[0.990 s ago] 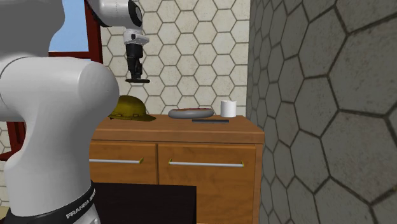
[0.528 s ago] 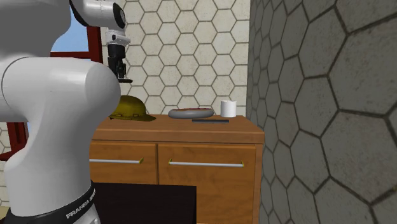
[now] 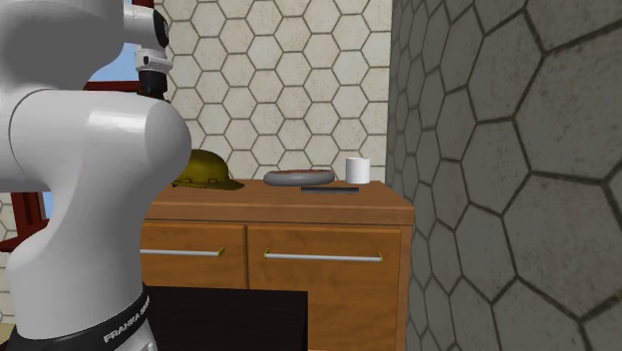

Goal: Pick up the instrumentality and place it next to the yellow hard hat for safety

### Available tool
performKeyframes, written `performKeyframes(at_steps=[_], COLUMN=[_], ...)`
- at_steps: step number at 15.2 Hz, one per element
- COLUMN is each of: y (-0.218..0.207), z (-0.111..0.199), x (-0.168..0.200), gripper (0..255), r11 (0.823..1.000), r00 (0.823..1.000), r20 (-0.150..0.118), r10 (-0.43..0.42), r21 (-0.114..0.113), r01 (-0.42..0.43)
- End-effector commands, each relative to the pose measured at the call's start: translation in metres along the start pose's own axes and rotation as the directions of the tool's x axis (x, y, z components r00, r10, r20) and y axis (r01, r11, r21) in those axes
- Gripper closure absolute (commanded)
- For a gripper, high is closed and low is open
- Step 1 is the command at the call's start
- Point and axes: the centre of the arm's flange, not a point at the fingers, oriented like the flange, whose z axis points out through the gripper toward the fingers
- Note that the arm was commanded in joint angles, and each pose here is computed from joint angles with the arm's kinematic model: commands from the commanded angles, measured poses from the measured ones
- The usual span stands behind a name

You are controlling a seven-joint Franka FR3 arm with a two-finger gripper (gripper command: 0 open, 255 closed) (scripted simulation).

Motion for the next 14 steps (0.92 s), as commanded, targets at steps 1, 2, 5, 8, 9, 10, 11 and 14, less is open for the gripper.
performKeyframes(at_steps=[1,2,5,8,9,10,11,14], y=[-0.008,-0.011,-0.021,-0.025,-0.025,-0.025,-0.025,-0.026], z=[0.0,-0.001,-0.003,0.007,0.013,0.018,0.023,0.039], x=[-0.026,-0.039,-0.077,-0.091,-0.091,-0.092,-0.092,-0.092], gripper=[255,255,255,255,255,255,255,255], r11=[1.0,1.0,1.0,1.0,1.0,1.0,1.0,1.0], r00=[1.0,1.0,1.0,1.0,1.0,1.0,1.0,1.0], r20=[0.001,0.001,0.001,0.001,0.001,0.001,0.001,0.001], r10=[0.002,0.002,0.002,0.002,0.002,0.002,0.002,0.002], r21=[0.0,0.0,0.0,0.0,0.0,0.0,0.0,0.0], r01=[-0.002,-0.002,-0.002,-0.002,-0.002,-0.002,-0.002,-0.002])
